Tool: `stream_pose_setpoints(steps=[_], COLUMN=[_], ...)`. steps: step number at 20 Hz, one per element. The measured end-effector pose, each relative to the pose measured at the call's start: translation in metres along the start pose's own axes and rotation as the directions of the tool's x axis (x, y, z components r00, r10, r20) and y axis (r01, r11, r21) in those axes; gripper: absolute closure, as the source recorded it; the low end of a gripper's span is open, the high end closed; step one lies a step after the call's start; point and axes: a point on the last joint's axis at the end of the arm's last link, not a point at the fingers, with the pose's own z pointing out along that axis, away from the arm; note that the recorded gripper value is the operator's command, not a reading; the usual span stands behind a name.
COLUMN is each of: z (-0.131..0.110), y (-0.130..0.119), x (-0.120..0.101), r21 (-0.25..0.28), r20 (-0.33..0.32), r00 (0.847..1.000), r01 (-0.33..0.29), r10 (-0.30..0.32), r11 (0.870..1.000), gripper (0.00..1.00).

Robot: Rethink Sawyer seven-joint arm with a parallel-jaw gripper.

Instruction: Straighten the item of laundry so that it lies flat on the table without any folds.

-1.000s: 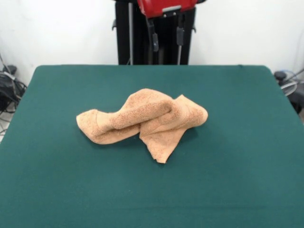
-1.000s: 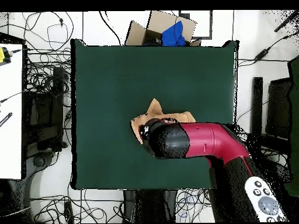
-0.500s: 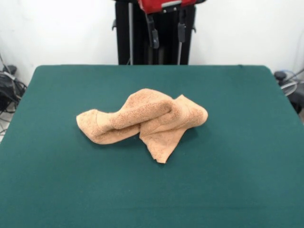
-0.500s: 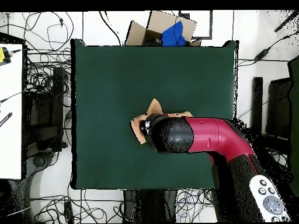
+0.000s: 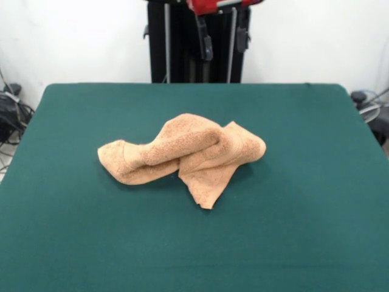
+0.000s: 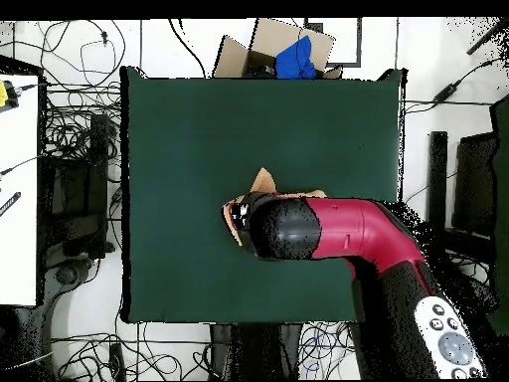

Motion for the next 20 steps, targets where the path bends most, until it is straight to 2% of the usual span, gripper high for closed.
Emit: stream_pose_setpoints(steps=[3, 9, 10, 14, 20], z=[0.001, 0.008, 0.012, 0.016, 0.027], y=[0.011, 0.017, 0.016, 0.015, 0.001], x=[-0.002, 0.005, 0.009, 0.014, 0.025], r21=[0.012, 0.056, 0.076, 0.102, 0.144], r20=[-0.006, -0.015, -0.012, -0.002, 0.022], r00=[1.000, 0.999, 0.999, 0.999, 0.999], r01=[0.019, 0.043, 0.049, 0.049, 0.020], r10=[-0.019, -0.042, -0.048, -0.049, -0.023], r11=[1.000, 0.998, 0.996, 0.994, 0.989], gripper=[0.00, 0.00, 0.00, 0.00, 0.00])
